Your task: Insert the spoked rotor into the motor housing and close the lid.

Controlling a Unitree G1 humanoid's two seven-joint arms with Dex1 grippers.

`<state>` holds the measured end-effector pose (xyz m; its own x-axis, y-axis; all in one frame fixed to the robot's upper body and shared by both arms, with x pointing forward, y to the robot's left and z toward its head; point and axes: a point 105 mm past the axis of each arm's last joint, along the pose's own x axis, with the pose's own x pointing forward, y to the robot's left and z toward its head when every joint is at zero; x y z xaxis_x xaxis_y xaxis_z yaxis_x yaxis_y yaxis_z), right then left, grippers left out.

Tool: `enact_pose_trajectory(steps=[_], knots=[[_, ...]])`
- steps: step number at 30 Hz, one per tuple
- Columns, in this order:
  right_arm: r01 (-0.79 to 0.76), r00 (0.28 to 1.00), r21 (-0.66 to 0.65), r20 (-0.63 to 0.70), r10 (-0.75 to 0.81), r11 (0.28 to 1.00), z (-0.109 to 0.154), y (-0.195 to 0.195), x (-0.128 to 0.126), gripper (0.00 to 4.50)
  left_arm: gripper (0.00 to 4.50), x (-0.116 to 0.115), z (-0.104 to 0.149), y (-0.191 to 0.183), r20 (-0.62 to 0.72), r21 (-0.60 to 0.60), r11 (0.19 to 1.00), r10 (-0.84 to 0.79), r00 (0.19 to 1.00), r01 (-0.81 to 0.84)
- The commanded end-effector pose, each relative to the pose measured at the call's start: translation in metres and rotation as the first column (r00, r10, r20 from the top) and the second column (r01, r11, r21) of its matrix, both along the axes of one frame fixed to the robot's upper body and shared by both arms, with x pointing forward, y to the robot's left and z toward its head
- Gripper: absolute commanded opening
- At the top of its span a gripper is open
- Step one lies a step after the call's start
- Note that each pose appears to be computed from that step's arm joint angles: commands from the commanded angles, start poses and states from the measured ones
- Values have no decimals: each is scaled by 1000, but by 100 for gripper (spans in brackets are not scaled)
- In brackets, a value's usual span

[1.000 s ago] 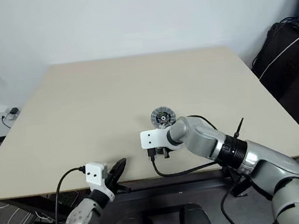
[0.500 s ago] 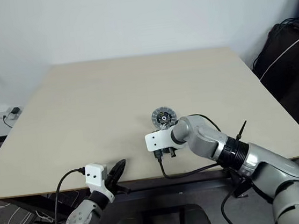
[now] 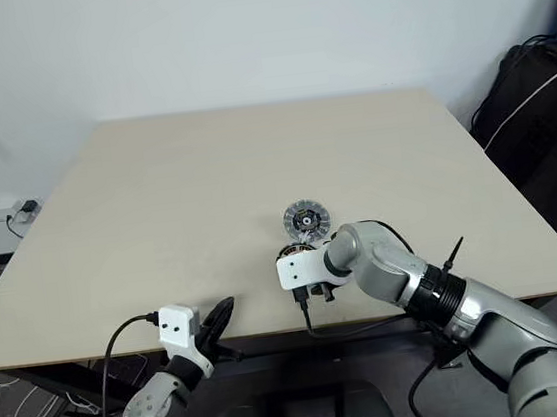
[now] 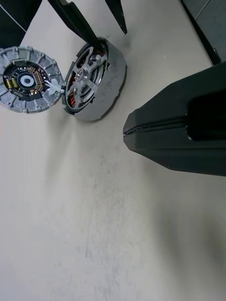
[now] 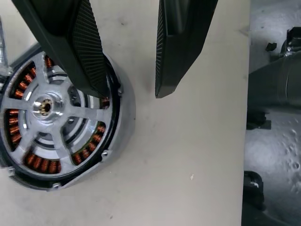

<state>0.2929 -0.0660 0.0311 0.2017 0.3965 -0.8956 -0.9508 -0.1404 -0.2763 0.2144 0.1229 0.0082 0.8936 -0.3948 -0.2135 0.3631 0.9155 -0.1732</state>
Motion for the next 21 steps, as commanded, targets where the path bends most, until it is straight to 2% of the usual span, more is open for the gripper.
enact_pose_trajectory(steps=[1,13,18,21], knots=[[24,999,24,32,-25,999,11,-1,10,168,0,4,13,-3,50,-11,1000,-9,999,9],[45,999,-20,7,-45,999,-2,-8,12,168,0,3,13,-3,50,-11,1000,0,999,1],[60,998,-15,15,-60,998,-2,-8,14,21,0,2,14,-3,51,-13,1000,1,999,0],[79,997,-5,17,-79,997,-2,-8,16,8,0,3,14,-3,51,-14,1000,0,999,1]])
